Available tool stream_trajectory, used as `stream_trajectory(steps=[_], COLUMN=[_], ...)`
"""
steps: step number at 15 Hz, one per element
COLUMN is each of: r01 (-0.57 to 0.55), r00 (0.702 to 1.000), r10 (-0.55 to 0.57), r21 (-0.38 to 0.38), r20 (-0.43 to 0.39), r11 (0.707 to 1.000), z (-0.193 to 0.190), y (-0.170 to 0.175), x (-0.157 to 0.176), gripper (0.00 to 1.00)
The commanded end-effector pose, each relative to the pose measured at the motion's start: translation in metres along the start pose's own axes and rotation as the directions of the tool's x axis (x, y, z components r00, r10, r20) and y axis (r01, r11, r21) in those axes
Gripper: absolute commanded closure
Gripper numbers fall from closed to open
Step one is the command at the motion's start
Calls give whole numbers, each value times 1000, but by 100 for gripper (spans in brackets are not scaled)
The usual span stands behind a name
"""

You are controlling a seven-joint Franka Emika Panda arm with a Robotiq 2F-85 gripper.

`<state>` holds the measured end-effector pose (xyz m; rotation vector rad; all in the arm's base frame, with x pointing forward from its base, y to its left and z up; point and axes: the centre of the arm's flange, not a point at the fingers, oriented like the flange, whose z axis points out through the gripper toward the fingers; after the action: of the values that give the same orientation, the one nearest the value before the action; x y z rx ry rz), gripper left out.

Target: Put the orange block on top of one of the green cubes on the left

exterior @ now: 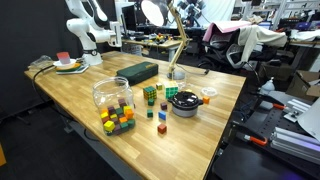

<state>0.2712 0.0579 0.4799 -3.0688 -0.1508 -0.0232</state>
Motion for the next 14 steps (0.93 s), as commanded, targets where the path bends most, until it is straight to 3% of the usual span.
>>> stream_trajectory(steps=[1, 9, 14], r01=[0, 0, 15], r00=[1000, 1000, 998], r10=[0, 0, -11], r21=[0, 0, -59], r20=[0, 0, 63], r11=[1000, 1000, 998], z=[0, 0, 44], y=[0, 0, 5], x=[0, 0, 27], gripper=[0, 0, 0])
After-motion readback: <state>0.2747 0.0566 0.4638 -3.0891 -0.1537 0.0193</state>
